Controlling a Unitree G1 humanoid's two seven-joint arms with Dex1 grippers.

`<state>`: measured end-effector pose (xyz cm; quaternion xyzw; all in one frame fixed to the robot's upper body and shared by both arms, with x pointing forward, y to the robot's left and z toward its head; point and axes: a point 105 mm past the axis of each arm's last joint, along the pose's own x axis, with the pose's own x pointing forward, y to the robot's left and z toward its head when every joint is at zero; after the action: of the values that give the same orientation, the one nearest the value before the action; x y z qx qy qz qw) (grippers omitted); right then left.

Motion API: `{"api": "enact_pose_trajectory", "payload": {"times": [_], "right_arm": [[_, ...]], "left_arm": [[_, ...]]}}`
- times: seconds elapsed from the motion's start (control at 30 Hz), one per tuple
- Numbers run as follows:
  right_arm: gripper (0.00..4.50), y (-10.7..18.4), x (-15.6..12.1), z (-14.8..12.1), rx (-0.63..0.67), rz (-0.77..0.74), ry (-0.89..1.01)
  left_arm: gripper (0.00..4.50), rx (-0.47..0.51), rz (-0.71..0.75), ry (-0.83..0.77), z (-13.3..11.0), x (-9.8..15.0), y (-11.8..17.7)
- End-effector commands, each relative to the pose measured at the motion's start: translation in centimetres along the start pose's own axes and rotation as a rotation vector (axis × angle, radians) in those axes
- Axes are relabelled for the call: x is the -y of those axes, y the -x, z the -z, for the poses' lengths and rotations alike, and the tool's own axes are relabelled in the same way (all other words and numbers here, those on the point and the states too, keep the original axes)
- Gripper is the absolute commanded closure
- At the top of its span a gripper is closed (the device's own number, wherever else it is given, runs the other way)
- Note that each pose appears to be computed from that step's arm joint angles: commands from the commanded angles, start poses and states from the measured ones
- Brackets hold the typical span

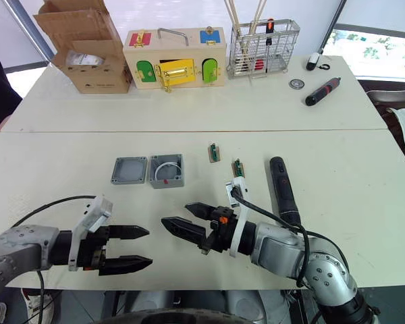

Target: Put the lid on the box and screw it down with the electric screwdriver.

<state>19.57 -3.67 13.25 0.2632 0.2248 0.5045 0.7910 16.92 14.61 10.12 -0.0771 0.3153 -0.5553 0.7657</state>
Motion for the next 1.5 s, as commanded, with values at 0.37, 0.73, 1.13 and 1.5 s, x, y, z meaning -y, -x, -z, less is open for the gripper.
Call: {"api": "enact_pose_trajectory", "payload": {"times": [0.37, 0.73, 1.13, 1.5], "right_arm": [[0.02, 0.0, -0.5, -0.1, -0.014, -0.044, 0.013], [0.02, -0.3, -0.9, -1.6, 0.068, -0.065, 0.128], [0.02, 3.2, -1.9, -6.8, -0.118, 0.048, 0.597], [0.02, 4.6, 0.4, -4.9, -0.43, 0.169, 0.859]], "left_arm": [[0.0, 0.051, -0.044, -0.027, -0.8, 0.0, 0.4], [0.0, -0.02, -0.119, -0.061, -0.5, -0.8, 0.9], [0.0, -0.079, -0.133, -0.592, -12.1, -1.8, 2.3], [0.0, -0.4, -0.039, -0.907, -13.0, -5.8, -1.2]]}}
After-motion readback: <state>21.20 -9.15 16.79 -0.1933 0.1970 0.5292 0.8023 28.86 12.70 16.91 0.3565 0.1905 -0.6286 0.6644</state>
